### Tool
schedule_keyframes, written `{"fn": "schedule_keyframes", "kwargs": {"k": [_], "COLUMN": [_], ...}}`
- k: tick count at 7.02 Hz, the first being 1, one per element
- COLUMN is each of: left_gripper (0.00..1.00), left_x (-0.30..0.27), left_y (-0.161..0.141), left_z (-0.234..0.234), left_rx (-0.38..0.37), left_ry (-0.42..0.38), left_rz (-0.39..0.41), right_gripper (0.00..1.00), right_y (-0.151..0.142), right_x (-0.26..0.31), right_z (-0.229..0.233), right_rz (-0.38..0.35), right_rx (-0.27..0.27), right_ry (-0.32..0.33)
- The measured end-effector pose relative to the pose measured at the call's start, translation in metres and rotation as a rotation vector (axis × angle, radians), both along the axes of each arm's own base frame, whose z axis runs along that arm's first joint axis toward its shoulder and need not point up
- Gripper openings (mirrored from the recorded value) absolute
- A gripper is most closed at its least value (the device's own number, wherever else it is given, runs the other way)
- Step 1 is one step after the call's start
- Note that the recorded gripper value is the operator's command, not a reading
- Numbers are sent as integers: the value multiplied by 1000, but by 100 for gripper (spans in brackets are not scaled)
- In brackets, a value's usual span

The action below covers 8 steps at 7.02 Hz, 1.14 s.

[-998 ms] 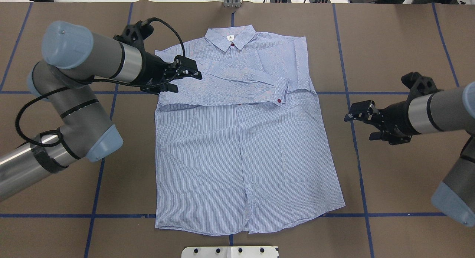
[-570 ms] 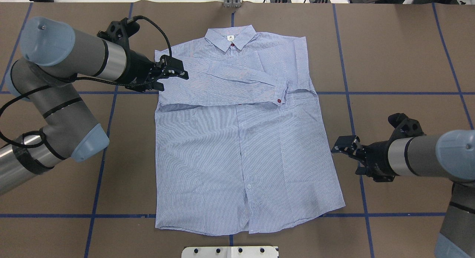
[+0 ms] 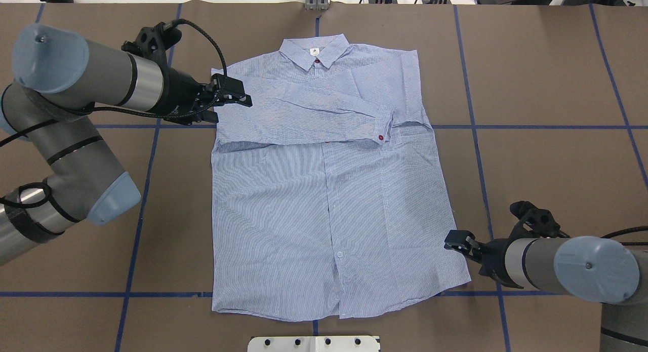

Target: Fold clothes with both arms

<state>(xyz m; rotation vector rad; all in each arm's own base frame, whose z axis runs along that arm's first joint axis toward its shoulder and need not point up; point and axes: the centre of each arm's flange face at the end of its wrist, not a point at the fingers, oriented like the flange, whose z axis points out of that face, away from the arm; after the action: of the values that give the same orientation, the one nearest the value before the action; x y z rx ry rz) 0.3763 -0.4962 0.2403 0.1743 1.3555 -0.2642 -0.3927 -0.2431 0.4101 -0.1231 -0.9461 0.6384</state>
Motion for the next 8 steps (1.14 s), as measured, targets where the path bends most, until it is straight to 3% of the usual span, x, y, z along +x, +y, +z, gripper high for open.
{"fn": "schedule_keyframes", "kwargs": {"k": [6, 7, 8], "left_gripper": [93, 93, 93], "left_x": [-17, -18, -18], "left_y": [11, 12, 12], "left_z": [2, 2, 2], "left_rx": [9, 10, 11], "left_ry": [8, 8, 9], "left_rz": [-11, -11, -11], "right_gripper": [87, 85, 76], "right_y": [17, 18, 19], "right_x": [-11, -12, -13], "right_z": [19, 19, 19], "right_rz": [-16, -20, -24], "right_rx": [-28, -30, -32], "right_ry": [38, 39, 37]}}
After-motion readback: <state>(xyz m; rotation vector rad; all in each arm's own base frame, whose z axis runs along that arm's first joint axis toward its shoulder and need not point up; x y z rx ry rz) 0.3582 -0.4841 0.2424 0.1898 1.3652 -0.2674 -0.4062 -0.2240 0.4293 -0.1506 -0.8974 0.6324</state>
